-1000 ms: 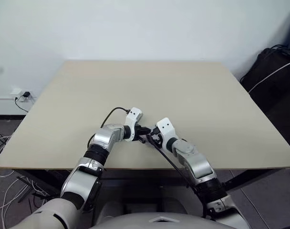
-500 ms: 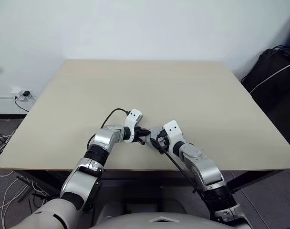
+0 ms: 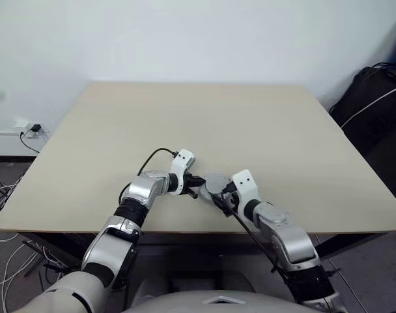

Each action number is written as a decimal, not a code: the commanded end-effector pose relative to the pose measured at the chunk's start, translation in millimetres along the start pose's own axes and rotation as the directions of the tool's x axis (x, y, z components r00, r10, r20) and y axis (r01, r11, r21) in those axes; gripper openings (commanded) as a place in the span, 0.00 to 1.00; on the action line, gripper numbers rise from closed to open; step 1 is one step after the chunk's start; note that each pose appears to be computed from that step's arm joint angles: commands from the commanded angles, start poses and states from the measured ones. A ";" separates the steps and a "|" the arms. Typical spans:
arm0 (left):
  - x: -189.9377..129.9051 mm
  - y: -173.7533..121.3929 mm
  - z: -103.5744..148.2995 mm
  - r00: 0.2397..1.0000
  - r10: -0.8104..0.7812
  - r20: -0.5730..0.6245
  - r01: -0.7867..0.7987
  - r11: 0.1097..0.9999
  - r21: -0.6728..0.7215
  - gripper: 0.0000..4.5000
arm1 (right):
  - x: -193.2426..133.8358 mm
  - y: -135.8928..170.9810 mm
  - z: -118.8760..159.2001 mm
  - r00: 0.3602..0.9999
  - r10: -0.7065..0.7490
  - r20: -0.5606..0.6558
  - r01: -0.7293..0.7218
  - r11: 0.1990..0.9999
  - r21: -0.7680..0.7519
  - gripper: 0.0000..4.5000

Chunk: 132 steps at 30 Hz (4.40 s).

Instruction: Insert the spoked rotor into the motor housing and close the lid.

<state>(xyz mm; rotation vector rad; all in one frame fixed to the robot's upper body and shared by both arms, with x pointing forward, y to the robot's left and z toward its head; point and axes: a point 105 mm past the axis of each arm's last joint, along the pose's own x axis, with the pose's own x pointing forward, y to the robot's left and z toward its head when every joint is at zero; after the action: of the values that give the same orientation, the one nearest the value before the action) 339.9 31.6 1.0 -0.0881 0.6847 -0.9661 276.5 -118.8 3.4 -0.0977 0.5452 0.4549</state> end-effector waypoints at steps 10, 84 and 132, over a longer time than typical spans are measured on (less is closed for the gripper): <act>1.5 -1.4 -2.7 1.000 -0.007 -0.019 0.008 1.000 0.029 0.00 | -19.6 -24.6 6.6 0.993 -0.067 0.098 0.023 0.919 0.393 1.00; -7.3 1.6 -3.0 0.999 0.017 0.046 -0.017 1.000 -0.002 0.00 | 22.0 30.2 3.5 0.959 0.218 0.179 -0.226 0.215 0.950 0.45; -100.2 -50.6 -14.0 0.594 0.350 0.725 0.490 0.557 -0.670 0.57 | 0.7 54.3 85.0 0.792 0.345 0.504 -0.570 0.123 0.812 0.45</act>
<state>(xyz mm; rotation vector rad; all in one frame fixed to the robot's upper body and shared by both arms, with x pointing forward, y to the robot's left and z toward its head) 258.5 99.6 37.1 -1.2557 0.2835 -0.4326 287.2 -63.4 43.0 1.3488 0.6697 0.5554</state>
